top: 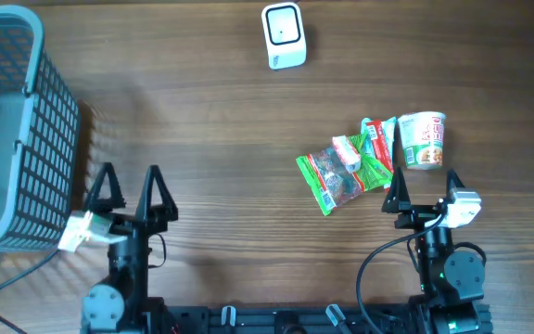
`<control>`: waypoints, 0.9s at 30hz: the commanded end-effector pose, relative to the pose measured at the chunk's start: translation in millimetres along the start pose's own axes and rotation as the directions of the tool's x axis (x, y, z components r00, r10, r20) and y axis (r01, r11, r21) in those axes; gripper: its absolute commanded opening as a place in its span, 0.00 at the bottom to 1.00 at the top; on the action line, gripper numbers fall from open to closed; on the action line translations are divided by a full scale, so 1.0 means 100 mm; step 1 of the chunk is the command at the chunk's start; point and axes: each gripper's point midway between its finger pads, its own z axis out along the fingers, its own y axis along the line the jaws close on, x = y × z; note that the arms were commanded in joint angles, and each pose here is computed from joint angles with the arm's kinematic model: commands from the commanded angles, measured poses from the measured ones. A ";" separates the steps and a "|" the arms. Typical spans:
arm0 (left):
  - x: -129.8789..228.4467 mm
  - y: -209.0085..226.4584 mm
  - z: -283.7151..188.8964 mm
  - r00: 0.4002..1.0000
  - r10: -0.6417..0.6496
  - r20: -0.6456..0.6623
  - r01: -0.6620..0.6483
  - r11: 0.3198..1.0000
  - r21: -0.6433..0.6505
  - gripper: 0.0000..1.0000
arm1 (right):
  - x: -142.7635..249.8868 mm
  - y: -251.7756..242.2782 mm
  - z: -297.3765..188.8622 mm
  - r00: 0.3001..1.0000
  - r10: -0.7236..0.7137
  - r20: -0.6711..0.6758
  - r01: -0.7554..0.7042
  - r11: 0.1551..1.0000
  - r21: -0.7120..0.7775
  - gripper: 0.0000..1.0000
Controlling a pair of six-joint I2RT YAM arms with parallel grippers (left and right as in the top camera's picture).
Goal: Scan the item barcode
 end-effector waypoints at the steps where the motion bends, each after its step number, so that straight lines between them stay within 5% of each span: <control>1: 0.38 0.27 -0.05 0.989 0.025 -0.147 -0.041 0.994 -0.105 1.00 | -0.02 0.02 0.00 1.000 0.007 0.009 -0.006 1.000 -0.014 1.00; 4: 0.87 0.55 -0.22 0.928 0.060 -0.368 -0.136 0.974 -0.183 1.00 | -0.02 0.02 0.00 1.000 0.006 0.009 -0.006 1.000 -0.014 1.00; 9: 1.01 0.38 -0.25 0.825 0.364 -0.432 -0.378 0.924 0.056 1.00 | -0.02 0.02 0.00 1.000 0.006 0.009 -0.006 1.000 -0.014 1.00; 27: 0.99 0.41 -0.24 0.831 0.353 -0.431 -0.375 0.926 0.036 1.00 | -0.02 0.02 0.00 1.000 0.007 0.009 -0.006 1.000 -0.014 1.00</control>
